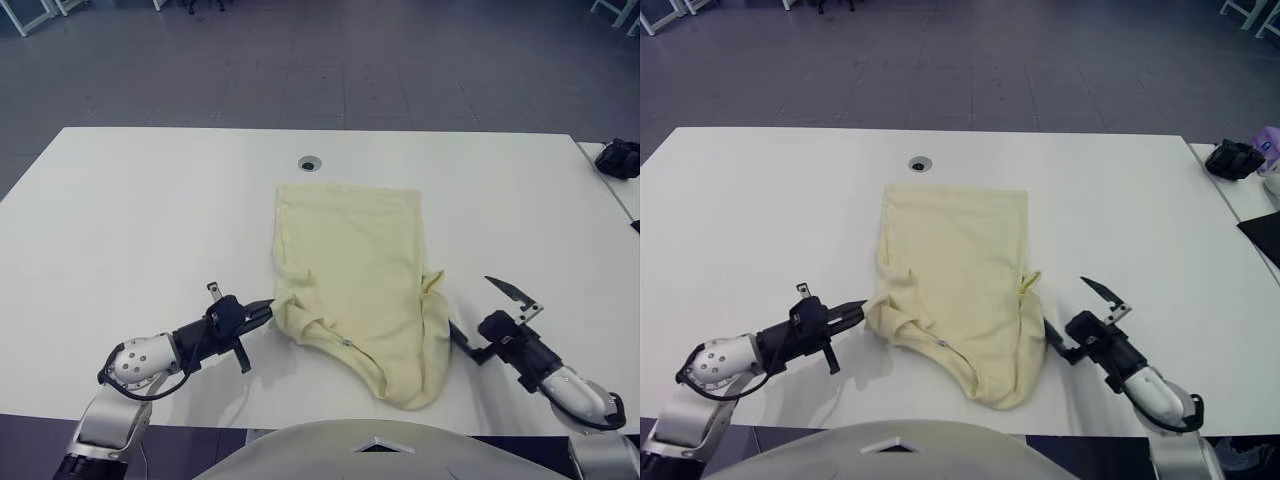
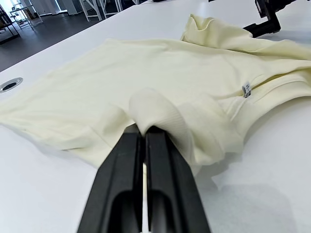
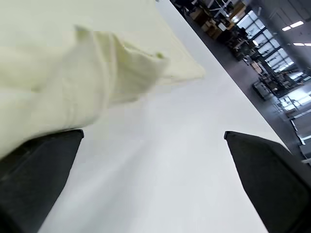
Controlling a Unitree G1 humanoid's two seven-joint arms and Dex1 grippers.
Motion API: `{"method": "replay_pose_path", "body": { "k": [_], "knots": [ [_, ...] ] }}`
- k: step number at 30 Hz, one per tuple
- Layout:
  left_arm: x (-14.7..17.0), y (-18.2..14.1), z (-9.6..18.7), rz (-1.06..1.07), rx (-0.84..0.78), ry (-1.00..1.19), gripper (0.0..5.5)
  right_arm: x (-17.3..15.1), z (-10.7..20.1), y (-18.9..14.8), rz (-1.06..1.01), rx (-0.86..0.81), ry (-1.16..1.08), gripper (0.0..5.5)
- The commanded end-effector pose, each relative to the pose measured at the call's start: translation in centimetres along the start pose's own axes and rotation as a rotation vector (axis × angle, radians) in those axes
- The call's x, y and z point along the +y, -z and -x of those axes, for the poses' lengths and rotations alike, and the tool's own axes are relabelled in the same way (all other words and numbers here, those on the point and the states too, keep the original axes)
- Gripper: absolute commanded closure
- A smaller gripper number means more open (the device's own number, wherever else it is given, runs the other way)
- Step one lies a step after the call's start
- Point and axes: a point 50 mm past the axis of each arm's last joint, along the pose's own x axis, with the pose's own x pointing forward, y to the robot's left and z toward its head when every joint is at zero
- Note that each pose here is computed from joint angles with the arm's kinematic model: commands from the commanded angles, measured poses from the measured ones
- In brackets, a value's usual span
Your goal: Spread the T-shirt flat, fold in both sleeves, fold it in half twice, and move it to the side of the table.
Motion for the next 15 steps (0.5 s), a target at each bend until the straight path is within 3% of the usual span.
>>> {"method": "replay_pose_path", "body": {
  "k": [1, 5, 10, 12, 15],
  "knots": [
    [0.0, 0.3, 0.0, -0.004, 0.016, -0.010, 5.50, -0.8, -0.2, -1.8, 0.009, -0.065, 0.027, 0.11],
    [-0.3, 0.4, -0.3, 0.004, 0.011, -0.008, 5.50, 0.3, -1.0, -4.6, 0.083, -0.211, -0.041, 0.11],
    [-0.1, 0.4, -0.4, 0.003, 0.012, -0.011, 5.50, 2.8, -2.3, -5.2, 0.203, -0.297, -0.220, 0.11],
    [0.1, 0.4, -0.4, -0.002, 0.013, -0.012, 5.50, 2.1, -2.3, -5.7, 0.233, -0.334, -0.184, 0.11],
    [0.2, 0.5, -0.3, -0.004, 0.017, -0.020, 5.50, -2.0, -2.0, -4.8, 0.174, -0.235, 0.068, 0.11]
  ]
}}
